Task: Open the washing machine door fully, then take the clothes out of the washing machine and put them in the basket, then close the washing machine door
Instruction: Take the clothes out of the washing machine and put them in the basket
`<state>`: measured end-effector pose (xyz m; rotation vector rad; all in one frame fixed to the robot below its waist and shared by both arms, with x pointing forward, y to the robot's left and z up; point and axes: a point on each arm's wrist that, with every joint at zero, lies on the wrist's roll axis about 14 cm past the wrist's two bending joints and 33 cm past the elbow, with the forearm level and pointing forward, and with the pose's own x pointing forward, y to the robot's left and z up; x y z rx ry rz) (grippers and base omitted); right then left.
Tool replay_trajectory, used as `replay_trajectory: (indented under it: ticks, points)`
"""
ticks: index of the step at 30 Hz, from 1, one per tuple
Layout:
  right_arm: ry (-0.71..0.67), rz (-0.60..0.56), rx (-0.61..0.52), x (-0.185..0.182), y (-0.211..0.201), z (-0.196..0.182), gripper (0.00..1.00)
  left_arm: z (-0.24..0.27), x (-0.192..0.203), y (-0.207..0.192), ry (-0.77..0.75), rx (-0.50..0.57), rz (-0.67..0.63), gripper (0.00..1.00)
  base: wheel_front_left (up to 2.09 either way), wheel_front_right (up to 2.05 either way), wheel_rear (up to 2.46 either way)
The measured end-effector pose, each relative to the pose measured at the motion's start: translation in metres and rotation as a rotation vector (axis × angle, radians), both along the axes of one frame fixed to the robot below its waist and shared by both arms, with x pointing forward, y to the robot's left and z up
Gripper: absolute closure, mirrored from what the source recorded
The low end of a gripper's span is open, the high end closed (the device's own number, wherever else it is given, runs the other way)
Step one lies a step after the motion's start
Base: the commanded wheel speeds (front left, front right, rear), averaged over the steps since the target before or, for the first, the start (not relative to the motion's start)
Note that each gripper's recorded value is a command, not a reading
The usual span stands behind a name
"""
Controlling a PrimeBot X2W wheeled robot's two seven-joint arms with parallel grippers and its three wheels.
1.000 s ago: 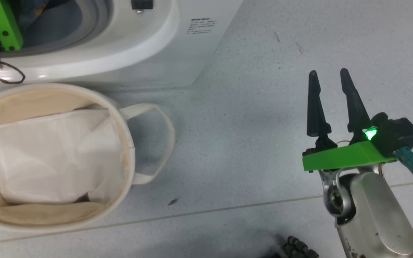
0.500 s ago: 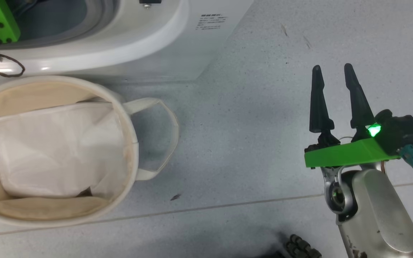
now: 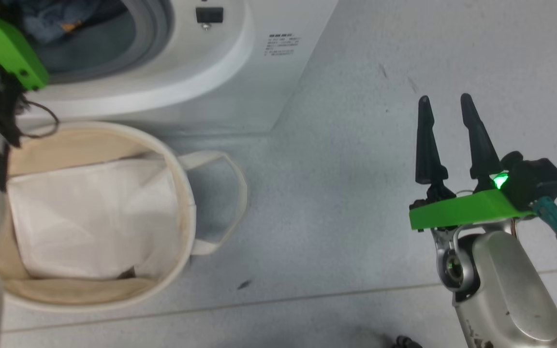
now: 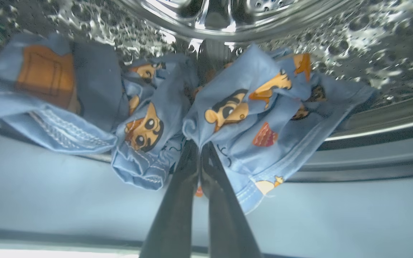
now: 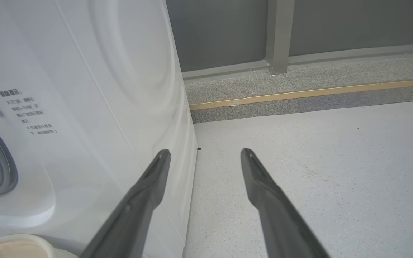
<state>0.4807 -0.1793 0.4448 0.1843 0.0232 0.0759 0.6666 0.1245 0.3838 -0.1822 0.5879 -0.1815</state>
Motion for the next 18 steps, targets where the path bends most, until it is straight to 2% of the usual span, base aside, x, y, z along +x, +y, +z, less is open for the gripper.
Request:
replay_trajectory:
  ticks: [4, 10, 18]
  points:
    - [-0.017, 0.000, 0.004, -0.005, 0.001, 0.011, 0.00, 0.021, -0.010, -0.013, -0.127, 0.001, -0.047, 1.00, 0.00, 0.00, 0.00]
    - [-0.021, 0.001, 0.015, -0.022, 0.004, 0.020, 0.00, 0.050, -0.042, -0.029, -0.290, -0.065, -0.088, 1.00, 0.00, 0.00, 0.00]
    - [-0.057, 0.022, 0.031, -0.041, 0.014, 0.042, 0.00, 0.084, -0.093, -0.015, -0.408, -0.120, -0.091, 1.00, 0.00, 0.00, 0.00]
